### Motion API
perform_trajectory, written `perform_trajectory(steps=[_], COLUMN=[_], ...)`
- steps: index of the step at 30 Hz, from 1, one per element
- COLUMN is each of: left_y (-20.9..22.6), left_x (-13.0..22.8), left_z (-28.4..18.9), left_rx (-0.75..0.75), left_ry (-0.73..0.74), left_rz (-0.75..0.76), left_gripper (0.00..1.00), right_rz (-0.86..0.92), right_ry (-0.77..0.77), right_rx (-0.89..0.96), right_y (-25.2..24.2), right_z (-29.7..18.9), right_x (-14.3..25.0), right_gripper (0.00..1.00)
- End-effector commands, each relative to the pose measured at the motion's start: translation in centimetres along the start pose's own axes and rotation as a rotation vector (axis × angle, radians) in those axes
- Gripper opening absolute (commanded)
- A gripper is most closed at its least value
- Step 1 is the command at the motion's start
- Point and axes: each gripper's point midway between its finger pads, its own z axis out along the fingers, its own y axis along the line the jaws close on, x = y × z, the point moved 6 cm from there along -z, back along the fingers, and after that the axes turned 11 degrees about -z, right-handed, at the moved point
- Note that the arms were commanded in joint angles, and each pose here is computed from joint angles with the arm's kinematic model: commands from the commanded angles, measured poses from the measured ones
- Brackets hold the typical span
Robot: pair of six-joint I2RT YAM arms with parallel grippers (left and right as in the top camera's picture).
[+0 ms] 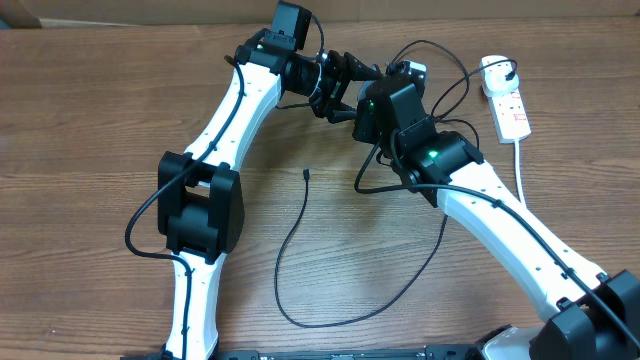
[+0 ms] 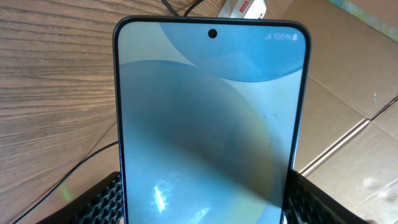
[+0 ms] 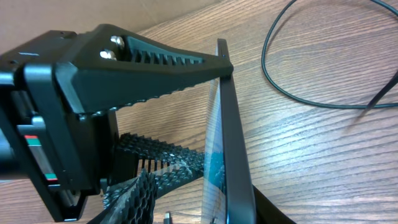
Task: Plug charger to phone and switch on socket
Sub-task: 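Hold the phone with both grippers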
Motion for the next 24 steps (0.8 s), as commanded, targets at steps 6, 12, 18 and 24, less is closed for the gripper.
perform_trajectory(steps=[6, 12, 18, 24], left_y=[-1.4, -1.4, -1.4, -1.4], left_x=[2.3, 2.2, 2.1, 1.9], left_z=[-1.2, -1.2, -1.2, -1.2], left_rx=[0.038, 0.037, 0.035, 0.032], left_ry=[0.046, 0.039, 0.027, 0.012], left_rz=[0.072, 0.091, 0.093, 0.092], left_gripper=[0.57, 0.57, 0.57, 0.57], right_rz=[-0.006, -0.006, -0.004, -0.006], right_ry=[-0.008, -0.029, -0.038, -0.024], right_rx=[0.017, 0.046, 0.04, 0.035], right_y=[0.4, 0.0, 0.3, 0.5], right_z=[1.2, 1.1, 0.6, -0.2], right_x=[-0.3, -0.6, -1.4, -2.1], right_gripper=[0.37, 0.37, 0.38, 0.38])
